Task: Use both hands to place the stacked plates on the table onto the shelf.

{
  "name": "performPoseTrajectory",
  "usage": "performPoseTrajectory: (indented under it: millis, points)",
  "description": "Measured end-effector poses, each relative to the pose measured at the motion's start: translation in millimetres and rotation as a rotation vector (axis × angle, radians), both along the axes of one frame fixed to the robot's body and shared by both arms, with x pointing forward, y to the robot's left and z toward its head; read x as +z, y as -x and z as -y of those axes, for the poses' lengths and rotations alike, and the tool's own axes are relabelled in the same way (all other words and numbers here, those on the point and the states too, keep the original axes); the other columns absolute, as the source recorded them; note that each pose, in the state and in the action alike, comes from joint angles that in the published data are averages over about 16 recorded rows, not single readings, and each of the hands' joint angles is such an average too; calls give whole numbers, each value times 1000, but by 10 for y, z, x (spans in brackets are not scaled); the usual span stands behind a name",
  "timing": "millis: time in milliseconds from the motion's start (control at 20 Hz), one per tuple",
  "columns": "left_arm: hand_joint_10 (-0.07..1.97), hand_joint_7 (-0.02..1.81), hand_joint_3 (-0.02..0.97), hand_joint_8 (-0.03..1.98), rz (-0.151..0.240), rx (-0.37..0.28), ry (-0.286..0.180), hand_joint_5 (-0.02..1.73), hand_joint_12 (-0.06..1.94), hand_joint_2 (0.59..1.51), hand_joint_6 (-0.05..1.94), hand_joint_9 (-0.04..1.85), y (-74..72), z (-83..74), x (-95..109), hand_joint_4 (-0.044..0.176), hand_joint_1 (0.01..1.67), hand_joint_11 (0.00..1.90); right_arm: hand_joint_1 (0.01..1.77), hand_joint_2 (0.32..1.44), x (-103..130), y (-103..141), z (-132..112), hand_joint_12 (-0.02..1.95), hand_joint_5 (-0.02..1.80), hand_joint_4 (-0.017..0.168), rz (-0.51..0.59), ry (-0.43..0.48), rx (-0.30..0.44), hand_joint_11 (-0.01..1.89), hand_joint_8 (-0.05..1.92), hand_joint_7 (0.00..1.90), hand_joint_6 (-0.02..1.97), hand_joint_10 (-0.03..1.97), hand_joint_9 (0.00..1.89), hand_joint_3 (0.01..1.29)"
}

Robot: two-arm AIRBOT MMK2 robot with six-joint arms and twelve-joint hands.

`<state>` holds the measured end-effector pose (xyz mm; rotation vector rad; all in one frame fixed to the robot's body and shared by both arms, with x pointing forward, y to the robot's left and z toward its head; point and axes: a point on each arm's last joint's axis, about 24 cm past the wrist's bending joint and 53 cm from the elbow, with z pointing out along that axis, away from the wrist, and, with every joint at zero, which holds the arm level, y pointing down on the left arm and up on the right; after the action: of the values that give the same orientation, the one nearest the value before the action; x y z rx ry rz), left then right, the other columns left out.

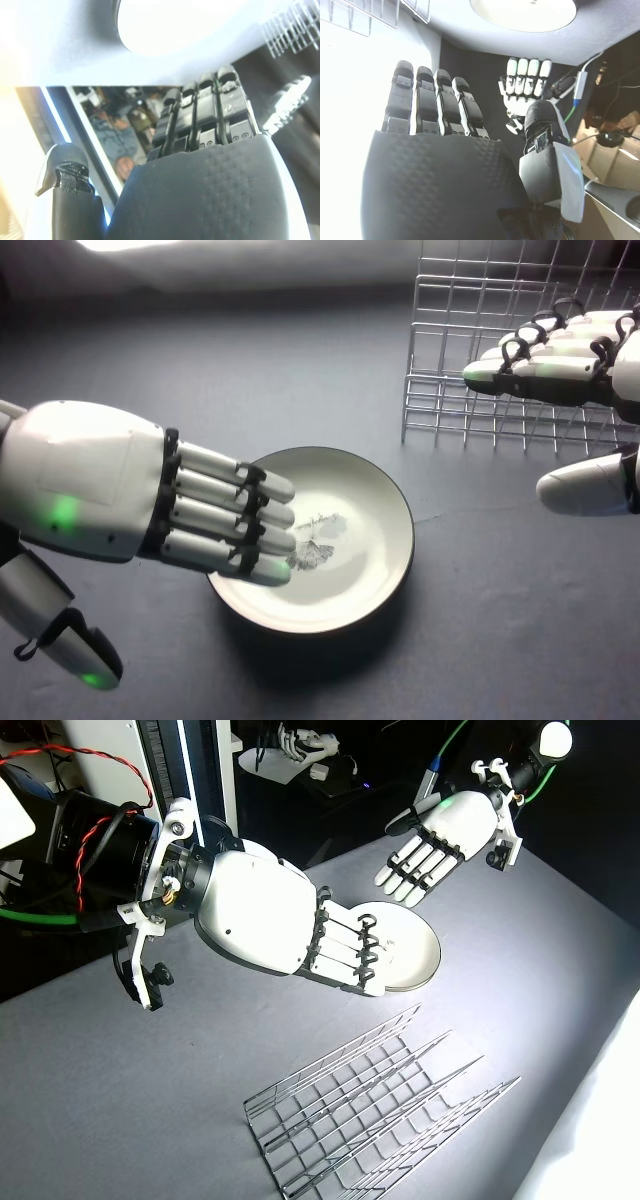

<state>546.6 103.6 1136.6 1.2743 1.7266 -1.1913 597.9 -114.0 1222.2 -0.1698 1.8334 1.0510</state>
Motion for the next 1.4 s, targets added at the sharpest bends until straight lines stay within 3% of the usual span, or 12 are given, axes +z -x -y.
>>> performPoseTrajectory:
  millis: [550,1400]
  points:
    - [5,20,27,-4,0,31,-60,19,13,1105,10,18,-147,-27,-317,0,20,14,19,1278,-14,27,-46,7,22,-4,12,10,23,19,-2,22,14,-6,17,20]
    - [5,15,19,-4,12,66,-132,9,13,1115,7,20,-348,-153,-601,-2,20,13,19,1281,-28,-2,-44,6,21,-4,14,10,25,12,-3,17,14,-6,19,20]
